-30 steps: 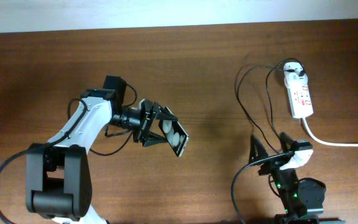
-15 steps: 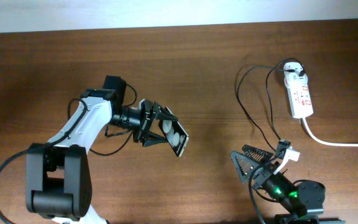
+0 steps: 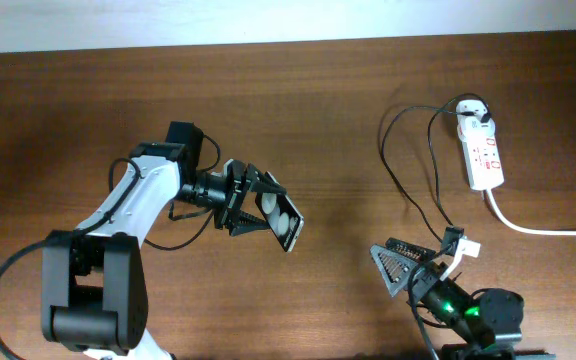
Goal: Plug charger to phone and switch on socket
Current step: 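Open the right gripper and raise it toward the held phone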
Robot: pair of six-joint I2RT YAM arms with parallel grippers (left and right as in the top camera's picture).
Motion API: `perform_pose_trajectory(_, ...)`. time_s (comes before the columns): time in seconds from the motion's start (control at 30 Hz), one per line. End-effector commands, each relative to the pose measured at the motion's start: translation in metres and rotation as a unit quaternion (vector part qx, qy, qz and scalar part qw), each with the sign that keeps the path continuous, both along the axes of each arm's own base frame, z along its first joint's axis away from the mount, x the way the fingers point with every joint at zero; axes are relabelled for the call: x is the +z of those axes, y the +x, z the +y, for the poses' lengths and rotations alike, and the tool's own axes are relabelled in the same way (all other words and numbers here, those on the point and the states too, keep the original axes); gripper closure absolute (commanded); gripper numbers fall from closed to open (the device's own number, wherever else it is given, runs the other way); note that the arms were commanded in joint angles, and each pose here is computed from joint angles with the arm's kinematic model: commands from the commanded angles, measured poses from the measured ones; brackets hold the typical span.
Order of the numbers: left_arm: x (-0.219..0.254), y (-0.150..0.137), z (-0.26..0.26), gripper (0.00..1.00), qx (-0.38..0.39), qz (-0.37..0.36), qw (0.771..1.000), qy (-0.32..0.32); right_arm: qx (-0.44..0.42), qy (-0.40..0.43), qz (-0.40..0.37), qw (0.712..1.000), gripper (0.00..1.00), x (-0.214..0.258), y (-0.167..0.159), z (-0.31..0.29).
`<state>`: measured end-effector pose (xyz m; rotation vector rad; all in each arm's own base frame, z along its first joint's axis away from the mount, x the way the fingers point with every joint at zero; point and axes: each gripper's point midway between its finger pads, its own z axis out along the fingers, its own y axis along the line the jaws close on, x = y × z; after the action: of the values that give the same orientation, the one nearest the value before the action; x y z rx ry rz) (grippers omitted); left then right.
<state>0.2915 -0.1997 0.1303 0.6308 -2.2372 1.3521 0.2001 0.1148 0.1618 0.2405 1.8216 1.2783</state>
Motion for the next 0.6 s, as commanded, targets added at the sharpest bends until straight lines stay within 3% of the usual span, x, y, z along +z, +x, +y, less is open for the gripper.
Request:
perform_pose_trajectory(0.0, 0.008, 0.001, -0.002, 0.32, 0.004, 0.004, 1.0, -0.026, -0.022, 0.001, 0.027, 0.999, 0.01, 0.011, -0.001, -0.006)
perform_pose_trajectory(0.43, 0.008, 0.001, -0.002, 0.32, 0.004, 0.004, 1.0, -0.026, -0.008, -0.095, 0.132, 0.987, 0.01, 0.061, 0.03, -0.011)
perform_pose_trajectory(0.57, 0.008, 0.001, -0.002, 0.31, 0.004, 0.005, 1.0, -0.026, 0.072, -0.057, 0.161, 0.983, 0.01, 0.08, 0.024, 0.011)
